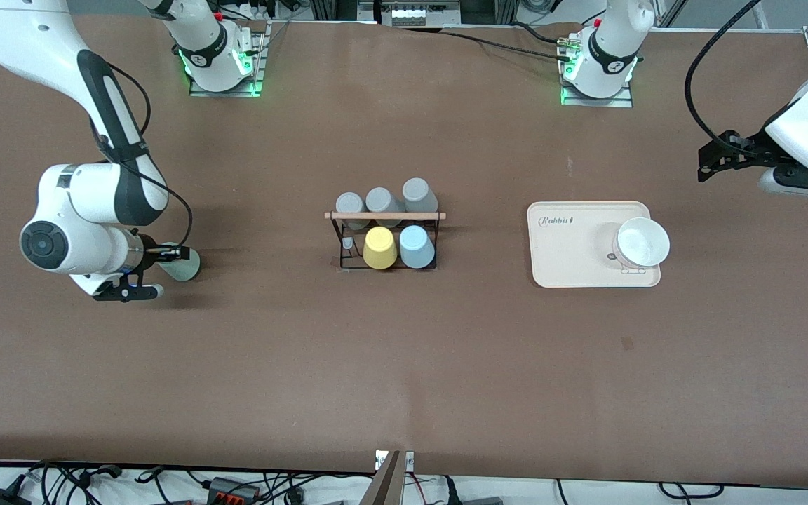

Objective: Hang scattered cups on rack with three cups
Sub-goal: 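Carry the teal cup to the wooden rack with the right gripper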

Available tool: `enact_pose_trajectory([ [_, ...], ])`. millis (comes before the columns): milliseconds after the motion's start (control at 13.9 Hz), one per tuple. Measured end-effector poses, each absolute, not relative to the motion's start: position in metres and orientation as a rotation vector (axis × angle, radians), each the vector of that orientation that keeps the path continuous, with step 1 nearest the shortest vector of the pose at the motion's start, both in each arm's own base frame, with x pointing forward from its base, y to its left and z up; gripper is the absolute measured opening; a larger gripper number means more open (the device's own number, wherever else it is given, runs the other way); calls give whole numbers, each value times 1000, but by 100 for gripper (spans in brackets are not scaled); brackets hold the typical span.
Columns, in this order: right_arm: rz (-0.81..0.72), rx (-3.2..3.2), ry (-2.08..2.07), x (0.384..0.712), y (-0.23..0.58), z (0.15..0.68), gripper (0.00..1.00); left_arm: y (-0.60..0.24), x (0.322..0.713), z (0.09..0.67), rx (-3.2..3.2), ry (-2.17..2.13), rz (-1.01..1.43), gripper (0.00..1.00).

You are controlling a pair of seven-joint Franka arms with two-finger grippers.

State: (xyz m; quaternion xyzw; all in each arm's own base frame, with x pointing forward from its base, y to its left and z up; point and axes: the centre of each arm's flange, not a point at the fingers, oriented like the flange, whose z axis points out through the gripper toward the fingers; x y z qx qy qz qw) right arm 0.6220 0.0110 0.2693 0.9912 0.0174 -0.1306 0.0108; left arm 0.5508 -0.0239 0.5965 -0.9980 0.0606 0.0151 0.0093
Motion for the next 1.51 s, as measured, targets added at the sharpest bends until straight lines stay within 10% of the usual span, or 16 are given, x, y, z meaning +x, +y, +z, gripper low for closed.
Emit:
enact_pose_trajectory([
  [573,-326,3136,127,652,131,421,65,-25,551,599,-3117,196,36,100],
  [1505,-271,3235,150,619,322,437,65,-33,556,602,-3115,219,22,100],
])
